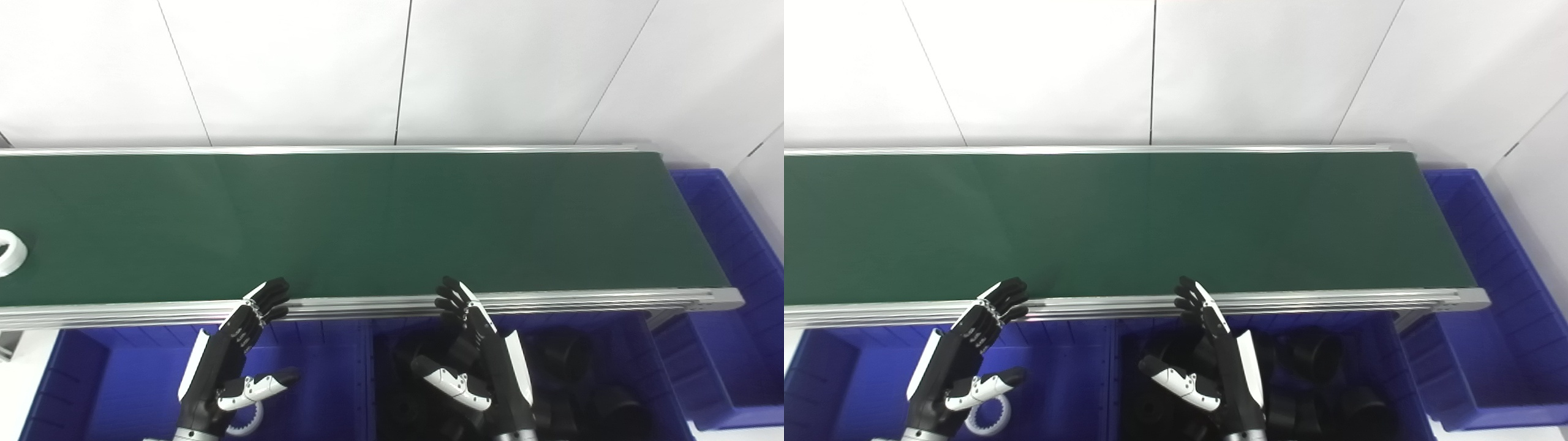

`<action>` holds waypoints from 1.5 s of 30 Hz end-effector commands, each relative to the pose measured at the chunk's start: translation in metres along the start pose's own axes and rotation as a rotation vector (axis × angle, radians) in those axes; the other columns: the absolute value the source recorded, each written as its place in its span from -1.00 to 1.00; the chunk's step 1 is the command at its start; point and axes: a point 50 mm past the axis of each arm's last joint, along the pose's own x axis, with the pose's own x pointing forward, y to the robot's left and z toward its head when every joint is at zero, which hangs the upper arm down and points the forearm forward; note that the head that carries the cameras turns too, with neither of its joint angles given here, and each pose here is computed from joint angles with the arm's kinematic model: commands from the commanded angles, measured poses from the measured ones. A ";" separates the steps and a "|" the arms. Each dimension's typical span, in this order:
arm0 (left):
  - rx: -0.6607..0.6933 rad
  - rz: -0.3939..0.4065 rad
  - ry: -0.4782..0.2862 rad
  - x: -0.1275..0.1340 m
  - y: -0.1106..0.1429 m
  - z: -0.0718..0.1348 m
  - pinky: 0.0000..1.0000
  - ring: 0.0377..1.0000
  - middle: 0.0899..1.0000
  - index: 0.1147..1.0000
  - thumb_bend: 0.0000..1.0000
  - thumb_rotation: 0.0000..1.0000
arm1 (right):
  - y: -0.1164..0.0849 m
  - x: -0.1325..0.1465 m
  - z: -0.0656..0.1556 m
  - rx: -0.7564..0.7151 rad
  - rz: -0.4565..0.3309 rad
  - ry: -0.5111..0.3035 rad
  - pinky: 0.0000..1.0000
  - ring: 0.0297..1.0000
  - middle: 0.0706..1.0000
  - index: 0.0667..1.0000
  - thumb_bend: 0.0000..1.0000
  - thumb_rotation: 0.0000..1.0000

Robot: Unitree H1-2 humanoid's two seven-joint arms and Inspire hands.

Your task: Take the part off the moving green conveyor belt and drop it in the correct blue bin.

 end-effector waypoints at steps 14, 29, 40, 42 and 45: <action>0.010 -0.010 -0.041 0.003 -0.001 0.006 0.65 0.72 0.72 0.67 0.88 -0.18 | -0.003 0.004 0.009 0.007 -0.007 -0.049 0.50 0.61 0.68 0.77 0.43 0.07; 0.057 -0.028 -0.050 0.008 -0.051 0.012 0.49 0.62 0.67 0.56 0.94 -0.26 | -0.035 -0.011 -0.001 -0.012 0.002 -0.045 0.53 0.63 0.69 0.81 0.06 -0.16; 0.039 -0.002 -0.100 0.015 -0.056 0.021 0.48 0.62 0.66 0.54 0.98 -0.33 | -0.038 -0.010 -0.012 -0.020 0.012 -0.031 0.48 0.61 0.67 0.79 0.06 -0.13; 0.048 0.001 -0.110 0.016 -0.055 0.023 0.49 0.63 0.66 0.55 0.98 -0.30 | -0.037 -0.010 -0.013 -0.019 0.008 -0.028 0.48 0.59 0.66 0.78 0.04 -0.22; 0.054 0.016 -0.127 0.019 -0.055 0.026 0.49 0.63 0.66 0.55 1.00 -0.27 | -0.037 -0.009 -0.016 -0.020 0.002 -0.020 0.45 0.58 0.64 0.76 0.04 -0.26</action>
